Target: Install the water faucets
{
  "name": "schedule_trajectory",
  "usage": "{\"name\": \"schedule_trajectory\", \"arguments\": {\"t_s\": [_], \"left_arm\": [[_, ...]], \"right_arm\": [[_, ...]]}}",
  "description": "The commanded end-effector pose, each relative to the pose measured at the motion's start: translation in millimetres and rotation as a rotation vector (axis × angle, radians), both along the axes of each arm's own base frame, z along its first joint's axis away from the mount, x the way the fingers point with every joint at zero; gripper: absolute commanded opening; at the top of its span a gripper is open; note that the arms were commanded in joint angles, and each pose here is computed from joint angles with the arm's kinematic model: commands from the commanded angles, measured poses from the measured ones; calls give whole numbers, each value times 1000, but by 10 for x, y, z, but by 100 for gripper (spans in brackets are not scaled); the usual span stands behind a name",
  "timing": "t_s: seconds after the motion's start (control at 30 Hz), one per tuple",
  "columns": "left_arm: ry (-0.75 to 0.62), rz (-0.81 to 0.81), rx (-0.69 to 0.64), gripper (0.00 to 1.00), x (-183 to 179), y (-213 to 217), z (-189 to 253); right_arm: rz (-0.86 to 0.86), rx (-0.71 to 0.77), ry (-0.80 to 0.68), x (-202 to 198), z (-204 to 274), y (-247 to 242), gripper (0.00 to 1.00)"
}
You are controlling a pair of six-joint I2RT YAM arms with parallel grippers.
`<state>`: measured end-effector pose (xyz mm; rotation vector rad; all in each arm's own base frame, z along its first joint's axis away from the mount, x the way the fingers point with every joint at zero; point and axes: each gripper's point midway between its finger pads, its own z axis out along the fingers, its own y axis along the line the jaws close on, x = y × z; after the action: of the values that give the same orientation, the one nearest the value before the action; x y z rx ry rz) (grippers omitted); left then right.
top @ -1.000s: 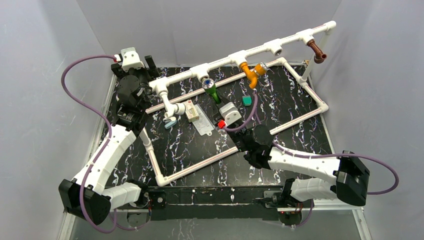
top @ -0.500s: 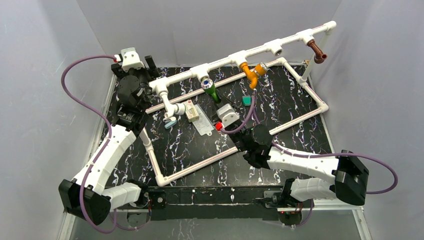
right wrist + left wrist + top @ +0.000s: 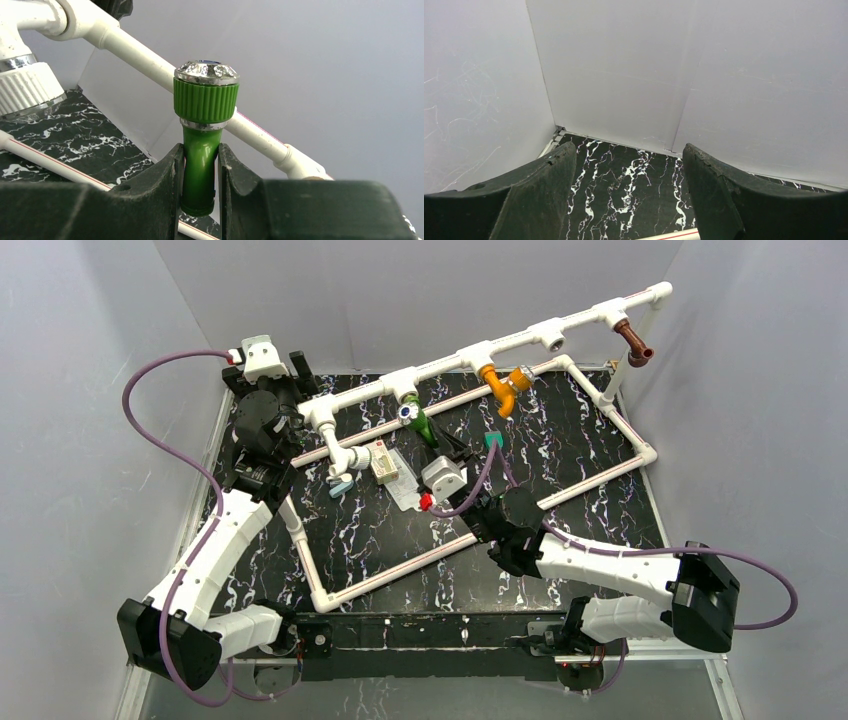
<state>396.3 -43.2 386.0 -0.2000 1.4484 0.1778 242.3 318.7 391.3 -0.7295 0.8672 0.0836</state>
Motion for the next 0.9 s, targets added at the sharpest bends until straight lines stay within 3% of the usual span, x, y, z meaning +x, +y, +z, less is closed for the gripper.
{"name": "schedule_trajectory", "arguments": {"t_s": [0.0,0.4,0.87], "left_arm": [[461,9,179,75,-122,61,-1443],[465,8,180,75,-126,60,-1457],[471,6,182,75,-125,57,-1473]], "right_arm": [[4,-113,-8,30,-109,98,1],[-6,7,64,163,-72,36,1],[-43,300,244,327,-127,-131,1]]}}
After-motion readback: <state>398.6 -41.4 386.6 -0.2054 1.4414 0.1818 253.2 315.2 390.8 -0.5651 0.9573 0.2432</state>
